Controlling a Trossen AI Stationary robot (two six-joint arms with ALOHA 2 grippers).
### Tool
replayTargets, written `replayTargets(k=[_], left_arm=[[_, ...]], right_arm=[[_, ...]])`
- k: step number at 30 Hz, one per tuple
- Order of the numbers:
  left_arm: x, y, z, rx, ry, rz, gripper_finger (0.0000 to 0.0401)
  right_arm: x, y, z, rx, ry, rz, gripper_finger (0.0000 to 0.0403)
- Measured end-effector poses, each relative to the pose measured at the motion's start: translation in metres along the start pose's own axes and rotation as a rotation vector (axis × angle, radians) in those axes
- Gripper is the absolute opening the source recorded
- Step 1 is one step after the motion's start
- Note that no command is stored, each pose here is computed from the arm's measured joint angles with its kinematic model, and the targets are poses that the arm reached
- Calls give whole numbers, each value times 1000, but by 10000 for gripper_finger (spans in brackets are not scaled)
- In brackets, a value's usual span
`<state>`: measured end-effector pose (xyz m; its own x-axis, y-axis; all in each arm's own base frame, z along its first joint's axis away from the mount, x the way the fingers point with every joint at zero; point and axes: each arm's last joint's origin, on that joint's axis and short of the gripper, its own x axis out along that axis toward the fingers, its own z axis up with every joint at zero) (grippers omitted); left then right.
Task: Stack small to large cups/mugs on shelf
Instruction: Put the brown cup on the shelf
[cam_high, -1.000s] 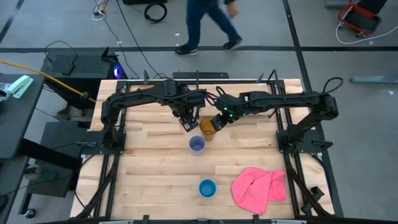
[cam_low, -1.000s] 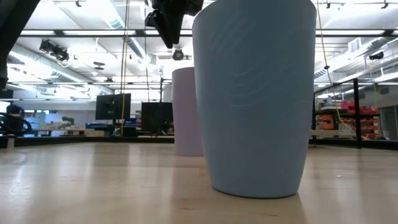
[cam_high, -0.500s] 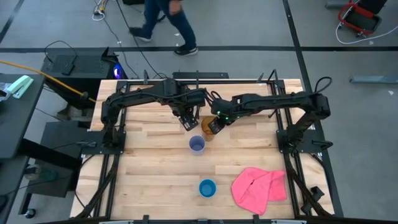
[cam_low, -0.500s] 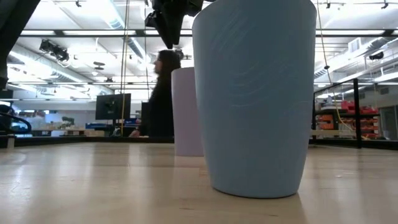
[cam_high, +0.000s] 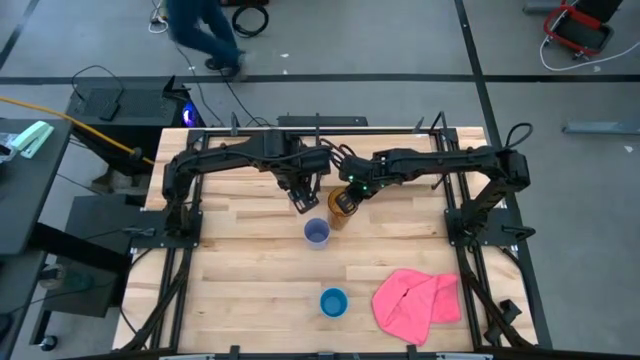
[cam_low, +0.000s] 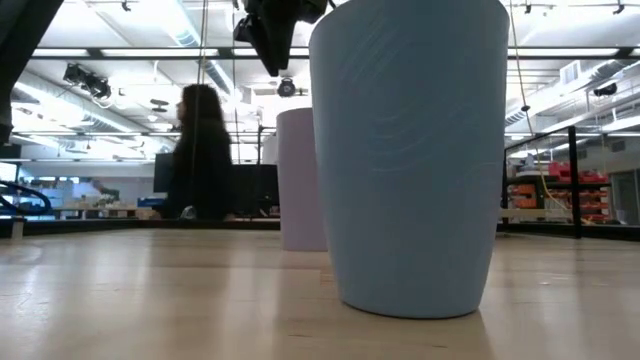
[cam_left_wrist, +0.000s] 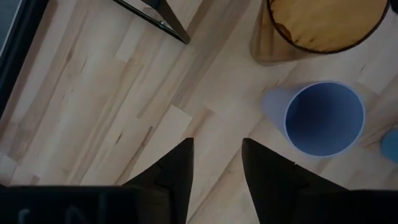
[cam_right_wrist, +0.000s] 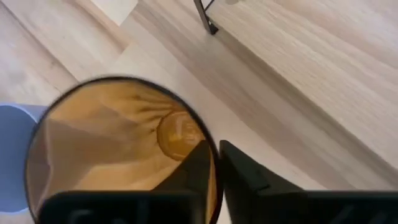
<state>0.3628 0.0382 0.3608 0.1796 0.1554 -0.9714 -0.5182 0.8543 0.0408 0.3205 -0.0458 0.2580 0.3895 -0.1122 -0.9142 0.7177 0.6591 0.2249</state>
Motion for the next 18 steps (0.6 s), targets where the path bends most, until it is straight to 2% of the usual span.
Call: replayTargets(k=[2, 9, 15, 18], left_arm=[[0, -1, 0, 6, 0, -1, 140], [-1, -5, -2, 34, -1, -3, 143], [-3, -15, -7, 71, -3, -12, 139], [-3, -18, -9, 80, -3, -13, 135]], right_arm=[[0, -2, 1, -16, -2, -1, 12], [-6, -2, 1, -36, -7, 11, 11], [-50, -5, 8, -46, -52, 26, 9], [-79, -8, 16, -57, -89, -29, 8]])
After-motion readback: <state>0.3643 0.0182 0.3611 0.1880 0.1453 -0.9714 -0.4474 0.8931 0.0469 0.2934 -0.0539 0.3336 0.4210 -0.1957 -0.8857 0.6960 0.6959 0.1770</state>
